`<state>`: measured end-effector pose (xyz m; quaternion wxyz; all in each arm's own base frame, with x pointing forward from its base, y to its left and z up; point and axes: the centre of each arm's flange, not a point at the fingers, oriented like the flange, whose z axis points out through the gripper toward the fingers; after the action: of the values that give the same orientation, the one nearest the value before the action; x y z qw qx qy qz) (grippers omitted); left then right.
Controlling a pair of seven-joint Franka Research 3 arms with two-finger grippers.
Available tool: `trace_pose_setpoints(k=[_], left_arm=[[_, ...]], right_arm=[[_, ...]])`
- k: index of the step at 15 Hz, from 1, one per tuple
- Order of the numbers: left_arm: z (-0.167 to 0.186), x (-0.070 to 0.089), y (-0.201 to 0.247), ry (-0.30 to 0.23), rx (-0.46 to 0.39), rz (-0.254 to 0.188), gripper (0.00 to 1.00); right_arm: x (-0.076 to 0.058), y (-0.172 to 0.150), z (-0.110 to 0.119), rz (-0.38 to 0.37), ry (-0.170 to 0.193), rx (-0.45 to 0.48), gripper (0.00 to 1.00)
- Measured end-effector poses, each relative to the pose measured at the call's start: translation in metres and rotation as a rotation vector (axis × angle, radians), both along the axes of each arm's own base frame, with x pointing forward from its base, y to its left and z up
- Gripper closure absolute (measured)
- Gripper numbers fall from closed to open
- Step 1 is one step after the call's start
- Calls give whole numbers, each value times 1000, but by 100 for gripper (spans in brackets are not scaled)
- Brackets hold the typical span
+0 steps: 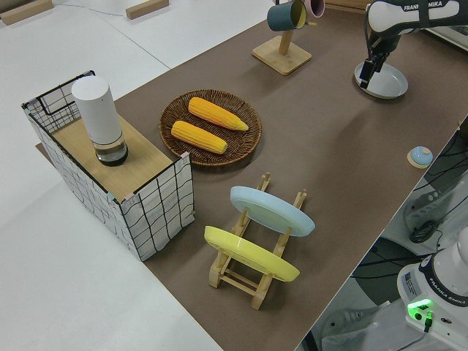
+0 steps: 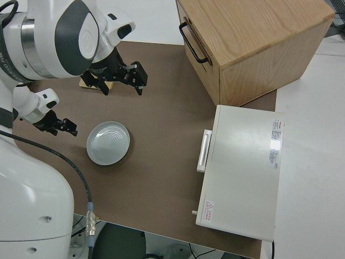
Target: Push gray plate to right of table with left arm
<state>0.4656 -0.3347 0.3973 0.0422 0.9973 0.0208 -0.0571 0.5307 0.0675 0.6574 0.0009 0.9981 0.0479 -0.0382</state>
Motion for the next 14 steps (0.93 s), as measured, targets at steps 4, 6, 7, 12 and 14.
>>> trace_pose_setpoints(k=[4, 6, 7, 12, 14], left_arm=[[65, 22, 62, 38, 6, -36, 0], [86, 34, 91, 22, -5, -41, 0], [96, 39, 112, 13, 7, -50, 0], [127, 47, 187, -29, 55, -103, 0], [135, 50, 213, -42, 49, -113, 0]], right_arm=[[0, 0, 0, 0, 0, 0, 1], [0, 0, 0, 0, 0, 0, 1], [0, 0, 0, 0, 0, 0, 1], [0, 0, 0, 0, 0, 0, 1], [0, 0, 0, 0, 0, 0, 1]])
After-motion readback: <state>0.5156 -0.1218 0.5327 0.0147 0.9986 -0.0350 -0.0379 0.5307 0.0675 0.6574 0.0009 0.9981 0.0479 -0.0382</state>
